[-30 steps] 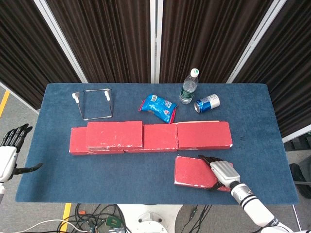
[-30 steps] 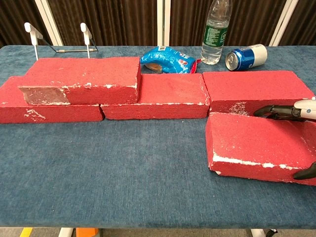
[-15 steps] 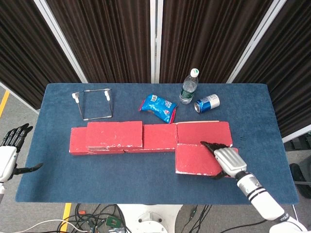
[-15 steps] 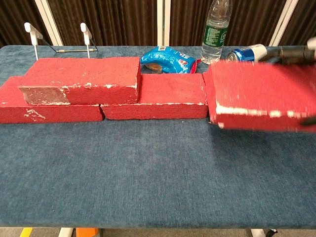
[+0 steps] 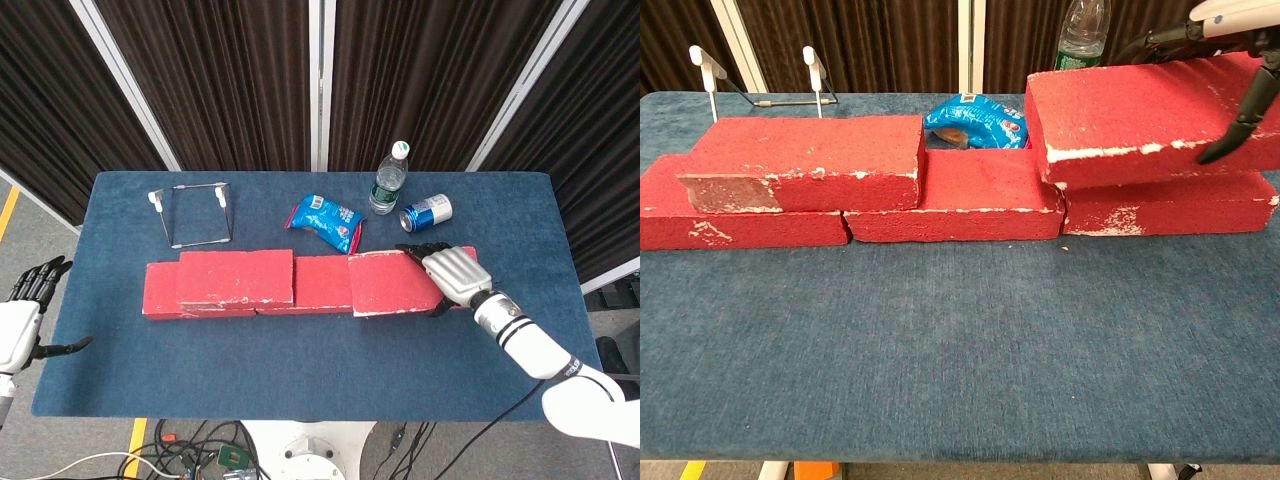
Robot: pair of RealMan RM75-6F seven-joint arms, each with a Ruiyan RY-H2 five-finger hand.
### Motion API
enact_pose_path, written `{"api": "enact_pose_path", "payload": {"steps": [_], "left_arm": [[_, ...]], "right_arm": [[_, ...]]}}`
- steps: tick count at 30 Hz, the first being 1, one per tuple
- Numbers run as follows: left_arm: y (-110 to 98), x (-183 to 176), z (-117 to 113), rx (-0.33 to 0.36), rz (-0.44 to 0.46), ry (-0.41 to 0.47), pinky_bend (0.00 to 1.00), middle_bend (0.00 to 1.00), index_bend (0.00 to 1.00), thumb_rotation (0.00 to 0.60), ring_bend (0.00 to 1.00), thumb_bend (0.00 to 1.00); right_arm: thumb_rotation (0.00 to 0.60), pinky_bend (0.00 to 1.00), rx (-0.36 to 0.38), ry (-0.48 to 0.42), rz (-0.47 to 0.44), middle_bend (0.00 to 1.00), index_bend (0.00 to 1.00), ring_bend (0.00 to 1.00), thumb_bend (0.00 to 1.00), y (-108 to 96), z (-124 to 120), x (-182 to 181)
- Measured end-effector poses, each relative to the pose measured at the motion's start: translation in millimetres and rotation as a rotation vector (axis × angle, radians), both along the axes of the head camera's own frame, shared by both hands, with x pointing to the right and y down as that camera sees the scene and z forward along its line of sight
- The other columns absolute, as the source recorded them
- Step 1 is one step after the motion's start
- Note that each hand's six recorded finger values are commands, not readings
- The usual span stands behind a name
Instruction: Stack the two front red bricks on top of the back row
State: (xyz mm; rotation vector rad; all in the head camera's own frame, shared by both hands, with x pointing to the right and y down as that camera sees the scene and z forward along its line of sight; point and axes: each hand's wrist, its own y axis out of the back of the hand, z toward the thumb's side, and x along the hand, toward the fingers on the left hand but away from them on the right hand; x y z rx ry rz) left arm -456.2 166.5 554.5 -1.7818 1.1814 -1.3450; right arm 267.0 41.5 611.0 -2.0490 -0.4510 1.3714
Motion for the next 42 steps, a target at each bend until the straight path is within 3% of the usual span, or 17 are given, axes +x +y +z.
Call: {"api": "enact_pose_path", "payload": {"steps": [8, 14, 26, 42], "left_arm": [[-4, 4, 7, -0.016, 0.000, 0.013, 0.00, 0.00, 0.00, 0.600, 0.00, 0.03], [-5, 2, 9, -0.026, -0.009, 0.010, 0.00, 0.00, 0.00, 0.600, 0.00, 0.03], [0, 2, 9, -0.033, 0.014, -0.009, 0.00, 0.00, 0.00, 0.600, 0.00, 0.03], [3, -1, 13, -0.045, 0.015, 0.008, 0.00, 0.00, 0.00, 0.600, 0.00, 0.03]], "right_arm": [[0.600, 0.28, -0.105, -0.055, 0.051, 0.23, 0.00, 0.17, 0.10, -18, 33, -16], [0.600, 0.26, -0.159, -0.095, 0.033, 0.23, 0.00, 0.17, 0.10, -18, 44, -41], [0.600, 0.23, -0.182, -0.119, -0.013, 0.22, 0.00, 0.16, 0.10, -19, 54, -75], [0.600, 0.20, -0.159, -0.089, 0.009, 0.21, 0.00, 0.15, 0.10, -23, 61, -85]]}}
